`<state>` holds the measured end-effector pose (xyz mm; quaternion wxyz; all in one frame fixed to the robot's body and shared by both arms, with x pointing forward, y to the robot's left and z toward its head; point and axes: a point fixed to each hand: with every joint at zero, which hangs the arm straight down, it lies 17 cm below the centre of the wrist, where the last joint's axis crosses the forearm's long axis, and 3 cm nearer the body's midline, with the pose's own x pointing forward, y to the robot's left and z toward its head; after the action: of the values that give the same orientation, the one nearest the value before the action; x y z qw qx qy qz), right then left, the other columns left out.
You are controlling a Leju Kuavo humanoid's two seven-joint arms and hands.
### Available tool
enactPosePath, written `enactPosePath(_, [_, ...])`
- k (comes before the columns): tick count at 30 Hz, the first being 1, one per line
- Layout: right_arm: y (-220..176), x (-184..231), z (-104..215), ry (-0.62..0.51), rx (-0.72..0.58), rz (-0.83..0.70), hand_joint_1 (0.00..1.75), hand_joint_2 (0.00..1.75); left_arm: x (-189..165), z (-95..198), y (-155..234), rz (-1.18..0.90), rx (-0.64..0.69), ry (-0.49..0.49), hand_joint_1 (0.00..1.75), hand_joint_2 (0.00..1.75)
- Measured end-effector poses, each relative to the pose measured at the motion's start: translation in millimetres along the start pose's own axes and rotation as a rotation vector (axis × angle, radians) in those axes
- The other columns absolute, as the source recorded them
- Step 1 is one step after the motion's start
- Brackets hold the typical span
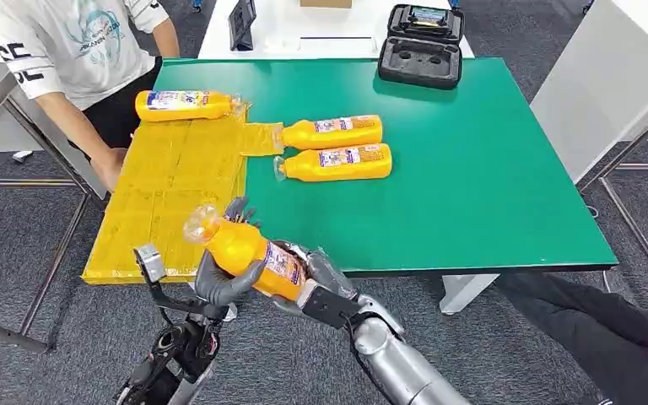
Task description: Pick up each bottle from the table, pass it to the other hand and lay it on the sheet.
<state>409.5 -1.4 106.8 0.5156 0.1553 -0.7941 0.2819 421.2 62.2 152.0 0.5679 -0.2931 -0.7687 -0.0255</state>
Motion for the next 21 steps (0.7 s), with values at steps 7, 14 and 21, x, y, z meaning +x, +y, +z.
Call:
enactPosePath(7, [-0.4,-2.5,2.6,0.005,0.007,0.004,1.75,1.75,-2.8,1.9,-3.8,-0.002,-0.022,0.009,0.0,1.75])
enactPosePath(14, [6.5,-5.1,5.8,0.013,0.036,0.008,1.75,1.75,-3.8,3.0,-8.7,-0.007,-0.048,0.012,0.0,1.75])
enactPosePath(21, [7.8,-6.1,6.7,0.016,0.037,0.005,1.75,1.75,-4.3,3.2,-10.1,-0.007,-0.052,0.014,0.0,1.75])
